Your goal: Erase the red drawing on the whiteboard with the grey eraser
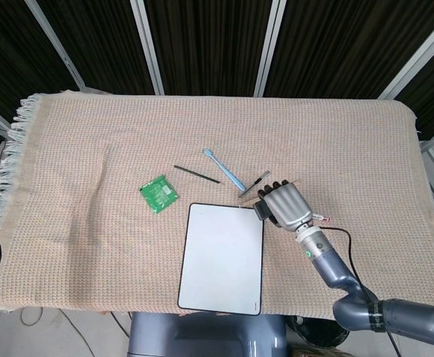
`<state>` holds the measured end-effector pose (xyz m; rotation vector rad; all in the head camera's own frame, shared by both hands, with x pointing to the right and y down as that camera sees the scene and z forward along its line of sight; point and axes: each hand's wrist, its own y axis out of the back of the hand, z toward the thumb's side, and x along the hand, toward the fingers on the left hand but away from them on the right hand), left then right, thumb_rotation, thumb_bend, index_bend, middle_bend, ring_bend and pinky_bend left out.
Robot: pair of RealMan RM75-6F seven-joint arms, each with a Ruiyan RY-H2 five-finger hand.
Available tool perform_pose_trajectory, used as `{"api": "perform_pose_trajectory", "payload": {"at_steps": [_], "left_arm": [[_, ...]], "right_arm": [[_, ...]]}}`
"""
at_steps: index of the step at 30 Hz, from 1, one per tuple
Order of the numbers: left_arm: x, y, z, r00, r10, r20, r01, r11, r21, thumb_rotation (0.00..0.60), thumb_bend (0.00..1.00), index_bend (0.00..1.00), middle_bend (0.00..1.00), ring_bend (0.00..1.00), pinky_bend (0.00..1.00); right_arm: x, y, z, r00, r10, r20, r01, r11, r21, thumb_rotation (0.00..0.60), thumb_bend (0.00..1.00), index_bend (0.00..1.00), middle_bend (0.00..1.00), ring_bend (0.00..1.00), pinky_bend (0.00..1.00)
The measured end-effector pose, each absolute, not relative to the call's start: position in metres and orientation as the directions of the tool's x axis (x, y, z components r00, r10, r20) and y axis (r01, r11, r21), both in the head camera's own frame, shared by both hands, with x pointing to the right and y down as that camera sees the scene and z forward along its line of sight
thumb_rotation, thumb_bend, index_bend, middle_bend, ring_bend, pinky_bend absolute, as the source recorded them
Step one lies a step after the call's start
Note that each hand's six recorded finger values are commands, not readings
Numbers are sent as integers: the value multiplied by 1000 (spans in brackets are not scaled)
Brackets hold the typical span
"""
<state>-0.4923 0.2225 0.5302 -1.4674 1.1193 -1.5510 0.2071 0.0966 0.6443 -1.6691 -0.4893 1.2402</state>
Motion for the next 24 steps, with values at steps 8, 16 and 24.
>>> {"api": "perform_pose_trajectory", "payload": {"at_steps": [8,16,24], "left_arm": [[-492,223,528,-100,-927,362,-67,-357,-932,600,525,71,6,0,0],[-491,223,528,-97,-926,364,-65,-359,-931,600,525,71,6,0,0],[-491,223,528,-96,-927,363,-66,-358,-931,600,525,71,6,0,0]], "right_arm": [[256,113,624,321,765,-558,-218,-513,-830,600,430,487,462,411,450],[281,155,632,286,736,-614,-207,-578,-789,600,430,486,462,411,450],[273,173,644,290,729,-621,-194,-590,-784,600,430,486,467,419,451]]}}
